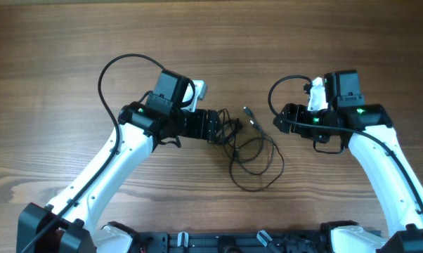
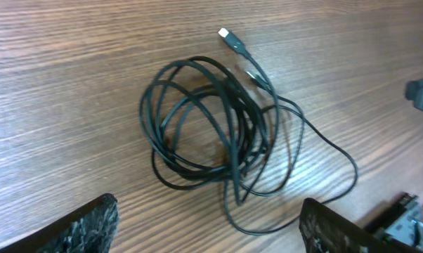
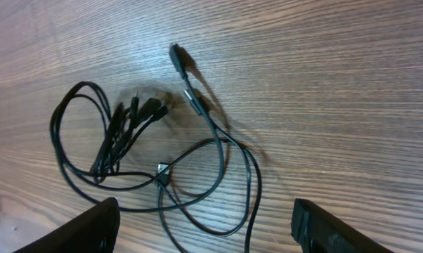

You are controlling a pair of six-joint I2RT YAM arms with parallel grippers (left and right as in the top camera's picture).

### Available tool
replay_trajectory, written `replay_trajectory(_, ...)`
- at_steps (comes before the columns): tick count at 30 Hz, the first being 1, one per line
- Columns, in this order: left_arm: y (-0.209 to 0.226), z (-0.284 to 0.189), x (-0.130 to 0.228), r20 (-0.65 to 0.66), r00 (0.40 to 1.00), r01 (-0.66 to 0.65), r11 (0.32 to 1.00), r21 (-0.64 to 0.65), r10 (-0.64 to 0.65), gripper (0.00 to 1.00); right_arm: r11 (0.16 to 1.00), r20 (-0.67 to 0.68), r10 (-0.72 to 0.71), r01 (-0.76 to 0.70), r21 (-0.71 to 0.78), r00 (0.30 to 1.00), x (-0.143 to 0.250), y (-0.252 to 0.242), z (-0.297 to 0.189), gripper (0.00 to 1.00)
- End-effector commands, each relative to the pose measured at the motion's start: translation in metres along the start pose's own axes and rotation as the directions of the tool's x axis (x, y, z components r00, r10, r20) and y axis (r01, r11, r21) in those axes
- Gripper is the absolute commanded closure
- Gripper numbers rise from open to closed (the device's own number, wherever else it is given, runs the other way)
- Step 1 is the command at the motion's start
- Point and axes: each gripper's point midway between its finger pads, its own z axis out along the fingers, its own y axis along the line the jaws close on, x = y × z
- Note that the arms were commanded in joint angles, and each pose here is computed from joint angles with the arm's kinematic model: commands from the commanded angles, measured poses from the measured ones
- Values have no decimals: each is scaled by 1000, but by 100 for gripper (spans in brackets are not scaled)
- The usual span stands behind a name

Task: Untangle cables

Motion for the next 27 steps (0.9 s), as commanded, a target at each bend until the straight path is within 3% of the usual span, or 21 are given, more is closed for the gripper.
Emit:
replay_trajectory(1, 13, 0, -6, 22, 1000, -16, 997, -72, 18, 20, 999, 7, 10, -11, 35, 1000, -2, -6, 0, 20)
replay_trajectory(4, 14, 11, 0, -20, 1000, 22, 998, -56, -24, 26, 999, 3, 12, -12, 35, 1000, -1, -6, 0, 20)
replay_trajectory(8, -18, 30, 17, -152, 988, 66, 984, 167, -40, 26, 999, -8, 17, -17, 40, 1000, 2, -7, 0, 20)
replay_trajectory(11, -15, 46, 30, -216, 975, 77, 985, 155, -43, 39, 999, -17, 22, -21, 42, 1000, 4, -8, 0, 20)
replay_trajectory(15, -23, 70, 54, -308, 951, 60, 987, 147, -12, 38, 998, -26, 47, -46, 46, 999, 7, -9, 0, 20)
replay_trajectory(17, -25, 79, 62, -325, 946, 30, 992, 122, 11, 51, 998, -30, 49, -48, 48, 998, 8, -9, 0, 20)
replay_trajectory(19, -21, 85, 56, -293, 956, -2, 996, 88, 28, 83, 998, -32, 50, -48, 49, 998, 8, -9, 0, 20)
replay_trajectory(20, -22, 85, 48, -265, 964, -3, 995, 97, 28, 91, 998, -32, 50, -48, 49, 998, 8, -9, 0, 20)
replay_trajectory(24, -32, 52, -5, -105, 995, 16, 986, 163, 1, 96, 998, -36, 50, -49, 50, 998, 9, -9, 0, 20)
replay_trajectory(27, -63, -11, -42, 34, 999, -25, 939, 344, 14, 96, 1000, -55, 11, -12, -24, 998, 12, 3, 0, 20)
